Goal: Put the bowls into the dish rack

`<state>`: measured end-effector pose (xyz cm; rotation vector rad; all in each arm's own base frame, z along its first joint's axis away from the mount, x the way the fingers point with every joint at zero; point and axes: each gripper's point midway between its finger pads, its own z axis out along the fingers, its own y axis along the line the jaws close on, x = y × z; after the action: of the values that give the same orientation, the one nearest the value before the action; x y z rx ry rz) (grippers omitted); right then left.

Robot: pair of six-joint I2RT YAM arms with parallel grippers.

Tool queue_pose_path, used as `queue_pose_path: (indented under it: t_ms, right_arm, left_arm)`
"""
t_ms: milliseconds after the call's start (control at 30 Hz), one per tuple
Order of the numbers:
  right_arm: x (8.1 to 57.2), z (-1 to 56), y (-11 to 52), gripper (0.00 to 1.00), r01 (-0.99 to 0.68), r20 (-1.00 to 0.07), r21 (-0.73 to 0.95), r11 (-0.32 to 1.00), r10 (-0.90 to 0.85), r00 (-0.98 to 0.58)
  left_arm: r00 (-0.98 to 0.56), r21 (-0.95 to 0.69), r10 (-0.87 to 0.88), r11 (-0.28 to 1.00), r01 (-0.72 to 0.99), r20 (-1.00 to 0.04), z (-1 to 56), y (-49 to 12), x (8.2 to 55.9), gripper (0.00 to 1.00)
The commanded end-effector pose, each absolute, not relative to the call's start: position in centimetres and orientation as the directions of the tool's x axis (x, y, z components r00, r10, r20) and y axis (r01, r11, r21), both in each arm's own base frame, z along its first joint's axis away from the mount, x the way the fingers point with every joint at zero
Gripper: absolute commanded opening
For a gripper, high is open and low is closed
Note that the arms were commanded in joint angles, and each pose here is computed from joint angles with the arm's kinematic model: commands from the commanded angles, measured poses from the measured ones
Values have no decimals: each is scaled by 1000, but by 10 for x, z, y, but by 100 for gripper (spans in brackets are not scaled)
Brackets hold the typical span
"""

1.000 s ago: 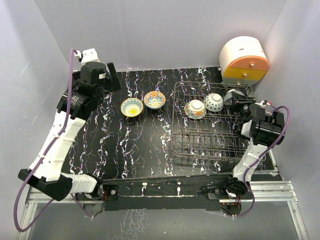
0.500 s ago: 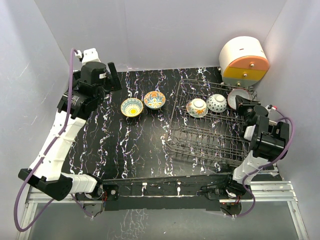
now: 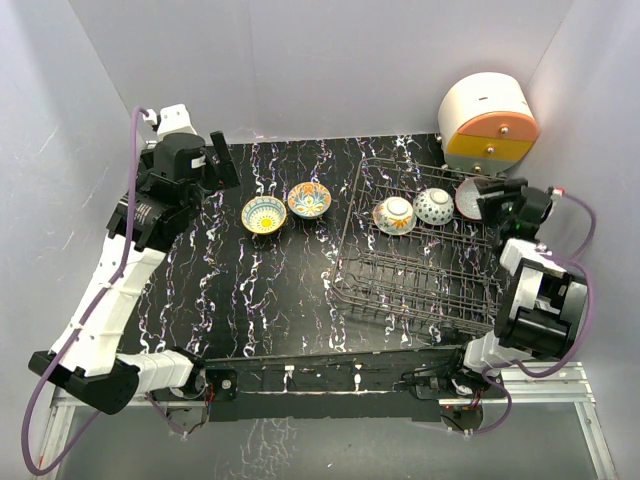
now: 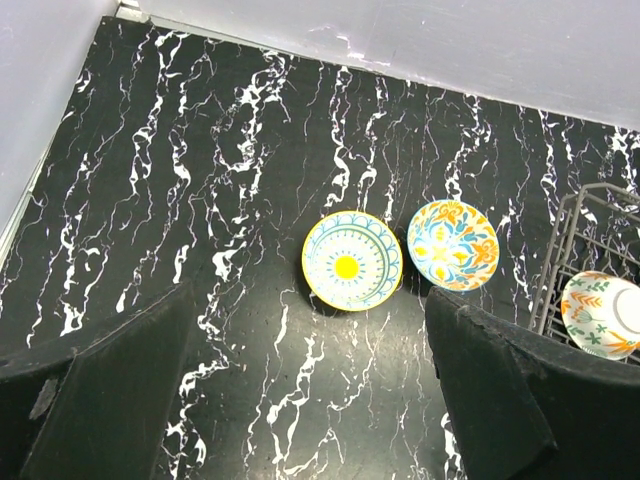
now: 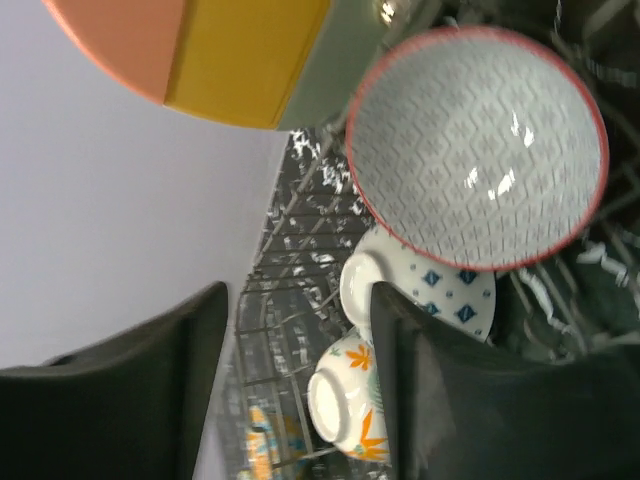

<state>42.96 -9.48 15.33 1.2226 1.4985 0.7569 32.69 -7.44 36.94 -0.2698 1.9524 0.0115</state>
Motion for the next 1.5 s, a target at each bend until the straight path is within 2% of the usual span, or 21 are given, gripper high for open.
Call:
queue_pose_path:
  t_ms: [0,167,367,533,967,1100,1467]
  right_arm:
    - [436,197,-106,68,396,-500,781,483,863,-68]
    - [441,187,-111,70,524,-537,665,531,829,-159]
    - [448,163,-87,65,622,-570,497,605,768,-291]
    - [455,146,-84,57,665,-535,470,580,787,-307]
    - [497,127,-85,53,706,-607,309,637,704,-369]
    - [496,120,-91,48,743,-627,240,625,684,-373]
    - [493,108,-106,48,776,-674,160,610,642,-366]
  left_arm:
    - [-350,-139,-195,974,-180,-916,371,-73,318,97]
    - [-366,-147,-197,976,-162,-910,365,-77,316,97]
    - [-363,-134,-188,977,-168,-913,364,-72,311,97]
    - [-362,-116,-177,976,-184,-915,361,-64,304,97]
    - [-374,-89,-153,979,-182,-915,348,-64,306,97]
    - [-380,-75,-140,981,-181,-914,344,-65,310,97]
    - [-405,-60,-128,982,-176,-905,334,-68,314,97]
